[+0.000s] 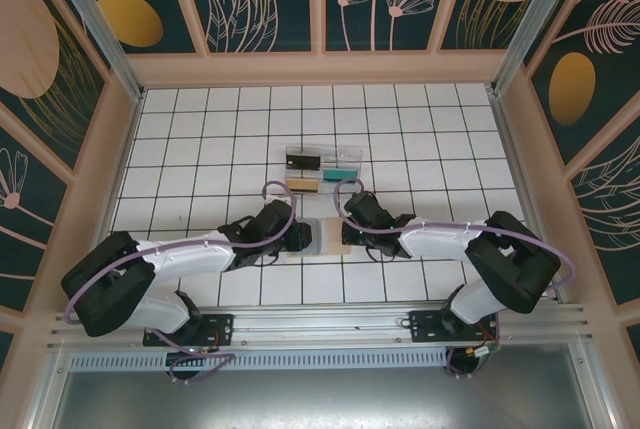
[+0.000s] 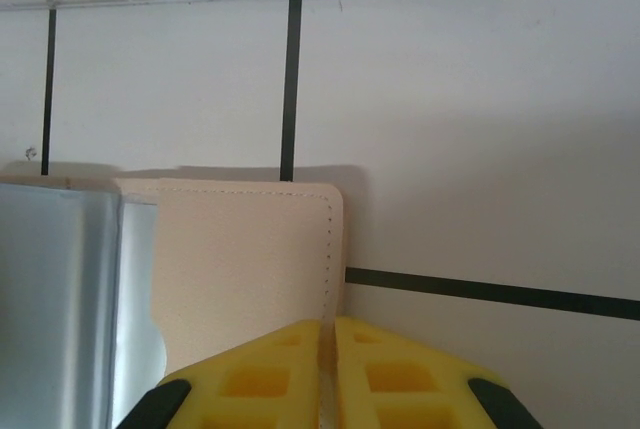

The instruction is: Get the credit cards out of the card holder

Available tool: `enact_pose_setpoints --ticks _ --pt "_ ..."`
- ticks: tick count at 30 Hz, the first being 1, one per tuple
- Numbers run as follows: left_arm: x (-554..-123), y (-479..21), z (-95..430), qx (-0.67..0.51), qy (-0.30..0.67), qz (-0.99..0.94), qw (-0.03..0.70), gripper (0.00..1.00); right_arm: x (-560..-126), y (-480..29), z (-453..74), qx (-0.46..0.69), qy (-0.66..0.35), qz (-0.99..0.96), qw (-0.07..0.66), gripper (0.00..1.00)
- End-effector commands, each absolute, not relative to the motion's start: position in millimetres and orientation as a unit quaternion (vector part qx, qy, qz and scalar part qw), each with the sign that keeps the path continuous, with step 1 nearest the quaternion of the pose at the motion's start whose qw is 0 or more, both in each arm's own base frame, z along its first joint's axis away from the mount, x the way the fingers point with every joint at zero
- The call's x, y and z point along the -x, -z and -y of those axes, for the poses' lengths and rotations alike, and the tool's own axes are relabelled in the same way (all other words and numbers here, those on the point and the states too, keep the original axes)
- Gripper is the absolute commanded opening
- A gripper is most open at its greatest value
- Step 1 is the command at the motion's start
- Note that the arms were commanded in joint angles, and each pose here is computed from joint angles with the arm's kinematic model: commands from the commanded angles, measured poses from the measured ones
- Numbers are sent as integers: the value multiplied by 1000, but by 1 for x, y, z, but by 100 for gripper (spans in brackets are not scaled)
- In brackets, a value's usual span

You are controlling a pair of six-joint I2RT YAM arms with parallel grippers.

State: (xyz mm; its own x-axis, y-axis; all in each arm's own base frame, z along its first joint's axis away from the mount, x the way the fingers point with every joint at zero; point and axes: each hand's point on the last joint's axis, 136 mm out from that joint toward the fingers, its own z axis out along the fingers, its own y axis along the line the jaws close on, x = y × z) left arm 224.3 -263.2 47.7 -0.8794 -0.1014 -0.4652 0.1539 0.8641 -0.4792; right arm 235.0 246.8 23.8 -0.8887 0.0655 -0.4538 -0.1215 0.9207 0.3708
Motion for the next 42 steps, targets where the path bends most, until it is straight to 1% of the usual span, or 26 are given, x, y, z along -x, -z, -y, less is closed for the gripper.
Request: enact_pose_setpoints --ticks 1,5,14,22,26,32,34,37,42 --pt "-228 -42 260 -8 248 -936 249 38 -231 -19 -247 8 -203 -952 230 12" --pt "-231 -38 252 5 226 -941 253 38 -231 -20 -246 7 -202 -951 232 12" --pt "-228 -32 250 3 222 -943 247 39 -230 -19 -247 7 -206 -951 230 12" --pt "-223 -26 263 -11 249 -942 225 39 -230 -18 -248 6 -208 -951 229 12" --pt "-222 -33 269 -17 268 -936 228 39 -230 -18 -247 6 -207 -951 228 12" --pt "-221 -44 278 -31 298 -925 233 47 -230 -16 -248 5 -209 -951 227 12" --pt "-220 -45 282 -35 306 -924 228 52 -229 -15 -249 5 -209 -952 225 12" --pt "-218 -50 287 -39 321 -919 226 62 -230 -16 -249 5 -209 -951 225 12" --pt "-218 -59 294 -47 341 -910 230 64 -229 -15 -249 4 -209 -952 225 12"
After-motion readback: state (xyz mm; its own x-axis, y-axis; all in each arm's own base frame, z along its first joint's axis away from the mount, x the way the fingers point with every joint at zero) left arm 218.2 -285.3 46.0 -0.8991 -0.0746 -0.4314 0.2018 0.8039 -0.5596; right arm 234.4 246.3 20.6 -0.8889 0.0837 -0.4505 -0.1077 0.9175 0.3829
